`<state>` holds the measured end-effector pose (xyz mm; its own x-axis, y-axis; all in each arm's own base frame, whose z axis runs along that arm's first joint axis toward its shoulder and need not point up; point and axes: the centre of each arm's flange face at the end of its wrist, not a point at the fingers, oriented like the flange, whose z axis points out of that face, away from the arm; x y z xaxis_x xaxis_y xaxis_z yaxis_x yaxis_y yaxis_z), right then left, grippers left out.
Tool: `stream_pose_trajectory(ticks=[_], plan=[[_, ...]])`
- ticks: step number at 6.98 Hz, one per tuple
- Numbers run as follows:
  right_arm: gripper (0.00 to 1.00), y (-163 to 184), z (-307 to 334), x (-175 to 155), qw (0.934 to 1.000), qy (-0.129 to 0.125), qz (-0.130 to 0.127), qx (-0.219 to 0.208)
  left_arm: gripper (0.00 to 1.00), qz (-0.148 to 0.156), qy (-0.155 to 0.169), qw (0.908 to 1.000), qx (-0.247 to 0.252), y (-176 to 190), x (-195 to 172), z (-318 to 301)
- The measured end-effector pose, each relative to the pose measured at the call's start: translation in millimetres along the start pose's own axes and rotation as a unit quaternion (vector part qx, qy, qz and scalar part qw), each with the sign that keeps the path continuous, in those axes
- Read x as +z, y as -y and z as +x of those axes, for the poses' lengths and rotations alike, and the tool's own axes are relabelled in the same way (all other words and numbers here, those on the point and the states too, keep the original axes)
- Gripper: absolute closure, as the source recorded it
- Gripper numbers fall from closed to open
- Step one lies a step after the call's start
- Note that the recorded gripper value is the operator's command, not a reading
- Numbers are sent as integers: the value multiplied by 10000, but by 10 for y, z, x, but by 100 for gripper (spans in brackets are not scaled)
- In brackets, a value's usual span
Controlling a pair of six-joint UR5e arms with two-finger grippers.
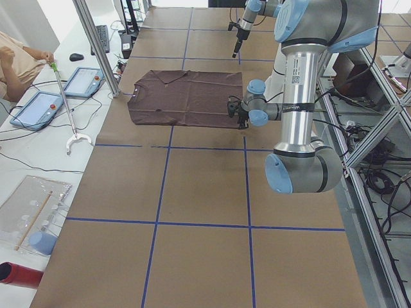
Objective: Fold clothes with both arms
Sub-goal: 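Lower both grippers and pinch the hem corners nearest the robot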
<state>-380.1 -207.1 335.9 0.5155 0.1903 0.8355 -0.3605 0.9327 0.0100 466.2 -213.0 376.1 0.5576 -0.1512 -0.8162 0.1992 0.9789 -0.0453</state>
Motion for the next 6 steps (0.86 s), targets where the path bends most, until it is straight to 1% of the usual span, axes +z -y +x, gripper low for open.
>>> stream_pose_trajectory(ticks=[3, 4, 6], plan=[[0, 2, -8, -14, 10000, 15, 1, 3, 58, -29, 76, 9999, -70, -66, 49, 4], [0, 4, -9, -16, 10000, 18, 5, 6, 67, -32, 60, 10000, -72, -72, 57, 33], [0, 10, -15, -26, 10000, 30, 10, 12, 68, -41, 41, 10000, -69, -85, 73, 101]])
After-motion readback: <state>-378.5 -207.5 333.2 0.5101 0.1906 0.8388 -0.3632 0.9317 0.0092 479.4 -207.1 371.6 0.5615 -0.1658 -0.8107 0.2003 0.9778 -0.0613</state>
